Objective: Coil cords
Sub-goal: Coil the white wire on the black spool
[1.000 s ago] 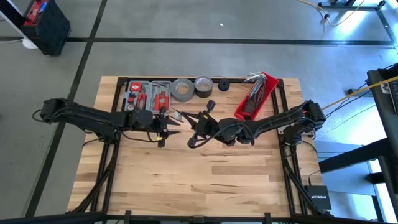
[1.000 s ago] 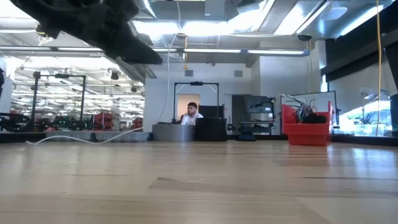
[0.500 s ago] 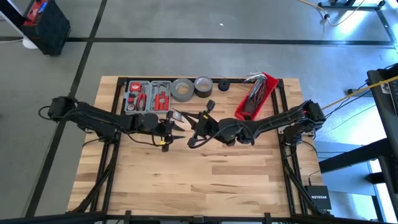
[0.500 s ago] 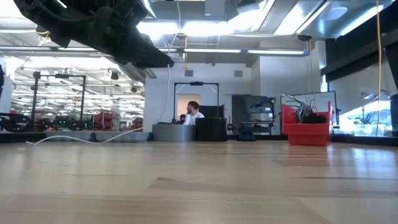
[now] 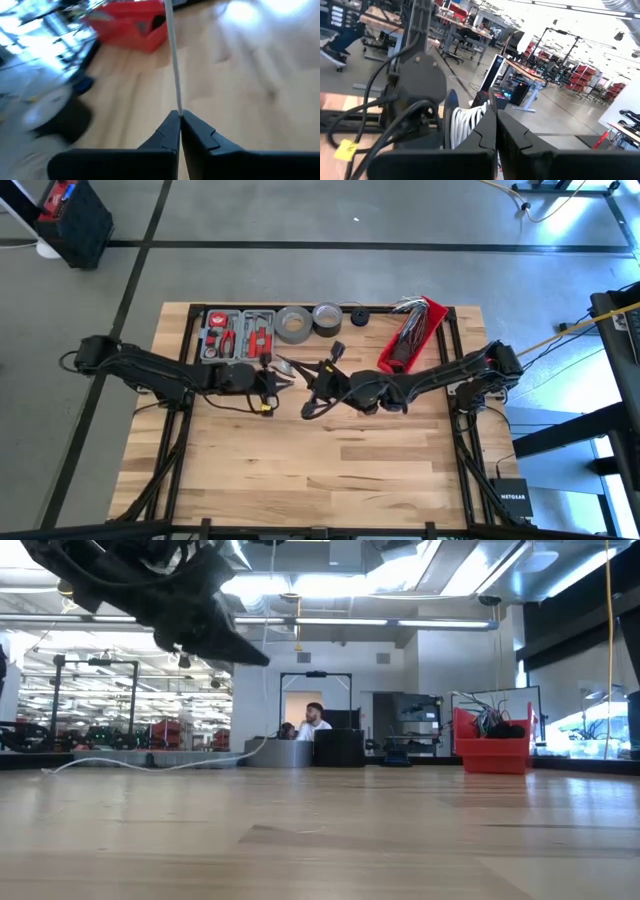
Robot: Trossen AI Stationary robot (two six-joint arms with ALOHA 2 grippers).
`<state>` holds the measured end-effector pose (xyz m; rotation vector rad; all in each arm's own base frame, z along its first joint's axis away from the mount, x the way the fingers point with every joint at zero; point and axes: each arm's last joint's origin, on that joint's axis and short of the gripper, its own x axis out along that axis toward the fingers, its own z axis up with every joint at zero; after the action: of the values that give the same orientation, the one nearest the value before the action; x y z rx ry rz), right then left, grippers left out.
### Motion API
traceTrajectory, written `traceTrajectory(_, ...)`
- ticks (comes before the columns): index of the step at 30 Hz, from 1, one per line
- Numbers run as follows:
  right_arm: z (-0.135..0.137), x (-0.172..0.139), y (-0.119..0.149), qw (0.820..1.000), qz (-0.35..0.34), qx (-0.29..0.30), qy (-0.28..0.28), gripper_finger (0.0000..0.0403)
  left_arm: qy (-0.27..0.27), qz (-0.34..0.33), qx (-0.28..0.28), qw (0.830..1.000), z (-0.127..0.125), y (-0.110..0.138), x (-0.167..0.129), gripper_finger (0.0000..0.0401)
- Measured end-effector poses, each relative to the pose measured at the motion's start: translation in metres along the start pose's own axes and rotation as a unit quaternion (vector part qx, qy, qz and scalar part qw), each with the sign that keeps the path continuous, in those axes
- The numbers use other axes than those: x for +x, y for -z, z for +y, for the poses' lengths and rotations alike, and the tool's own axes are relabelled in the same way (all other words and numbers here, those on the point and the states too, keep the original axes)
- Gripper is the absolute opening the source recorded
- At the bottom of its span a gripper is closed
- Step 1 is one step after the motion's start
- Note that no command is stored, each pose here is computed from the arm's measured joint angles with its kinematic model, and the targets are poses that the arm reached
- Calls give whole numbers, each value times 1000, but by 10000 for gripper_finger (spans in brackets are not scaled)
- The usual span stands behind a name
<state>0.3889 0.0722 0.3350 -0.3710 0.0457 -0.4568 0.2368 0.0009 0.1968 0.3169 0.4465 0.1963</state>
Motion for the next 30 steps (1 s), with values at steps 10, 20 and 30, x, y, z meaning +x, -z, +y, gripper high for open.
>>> traceTrajectory(10, 4, 0, 5, 998, 9, -27, -48, 5, -77, 14, 13, 997, 24, -7, -59, 4)
traceTrajectory(20, 1, 18, 35, 988, 63, -99, -102, 5, -71, -56, -54, 994, 39, -9, -110, 6)
traceTrajectory(30, -12, 39, 61, 987, 116, -72, -80, 5, 14, -124, -125, 984, 36, -21, -109, 7)
